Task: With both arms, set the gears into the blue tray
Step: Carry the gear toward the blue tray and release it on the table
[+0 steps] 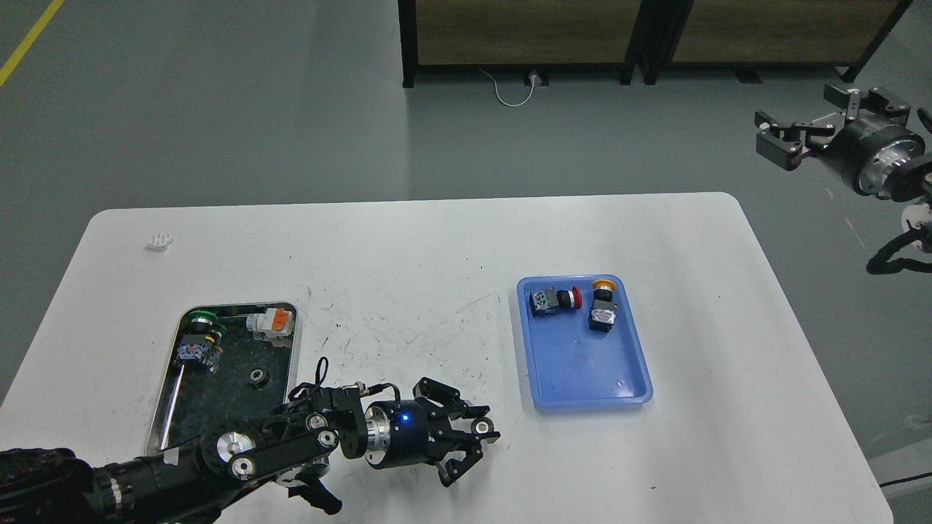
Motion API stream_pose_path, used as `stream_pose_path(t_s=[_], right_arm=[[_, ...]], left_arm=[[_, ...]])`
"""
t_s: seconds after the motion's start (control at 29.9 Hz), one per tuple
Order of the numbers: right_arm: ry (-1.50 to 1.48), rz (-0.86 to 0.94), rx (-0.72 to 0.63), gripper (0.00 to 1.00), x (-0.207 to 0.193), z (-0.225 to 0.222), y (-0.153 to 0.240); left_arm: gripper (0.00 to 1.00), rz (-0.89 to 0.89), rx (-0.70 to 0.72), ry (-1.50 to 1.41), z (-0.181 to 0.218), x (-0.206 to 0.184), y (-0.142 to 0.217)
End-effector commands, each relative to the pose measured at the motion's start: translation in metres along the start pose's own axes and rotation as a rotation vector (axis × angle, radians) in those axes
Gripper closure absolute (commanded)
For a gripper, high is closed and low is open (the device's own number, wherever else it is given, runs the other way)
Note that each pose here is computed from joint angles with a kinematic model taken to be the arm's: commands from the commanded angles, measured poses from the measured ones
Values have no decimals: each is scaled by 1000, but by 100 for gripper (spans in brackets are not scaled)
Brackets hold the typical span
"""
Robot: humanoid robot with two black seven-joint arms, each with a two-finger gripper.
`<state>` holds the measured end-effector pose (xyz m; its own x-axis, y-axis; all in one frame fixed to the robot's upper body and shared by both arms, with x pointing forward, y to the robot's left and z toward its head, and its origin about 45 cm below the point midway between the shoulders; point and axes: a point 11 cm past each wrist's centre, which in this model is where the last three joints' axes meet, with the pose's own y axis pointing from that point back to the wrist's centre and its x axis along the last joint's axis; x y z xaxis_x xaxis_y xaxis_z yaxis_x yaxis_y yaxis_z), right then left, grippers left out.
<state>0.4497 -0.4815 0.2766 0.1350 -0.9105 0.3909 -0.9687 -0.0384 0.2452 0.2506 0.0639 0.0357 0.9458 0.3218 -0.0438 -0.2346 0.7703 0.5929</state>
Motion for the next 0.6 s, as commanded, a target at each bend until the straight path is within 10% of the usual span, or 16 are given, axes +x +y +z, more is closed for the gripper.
stream_pose_path(t_s=[0.0,0.57], right_arm=[[1,-1,0,0,0,0,0],[2,-11,-4,0,-3,2,0]], left_arm=[[78,4,10,0,-4,1,0],[3,147,-20,54,3,36,10]])
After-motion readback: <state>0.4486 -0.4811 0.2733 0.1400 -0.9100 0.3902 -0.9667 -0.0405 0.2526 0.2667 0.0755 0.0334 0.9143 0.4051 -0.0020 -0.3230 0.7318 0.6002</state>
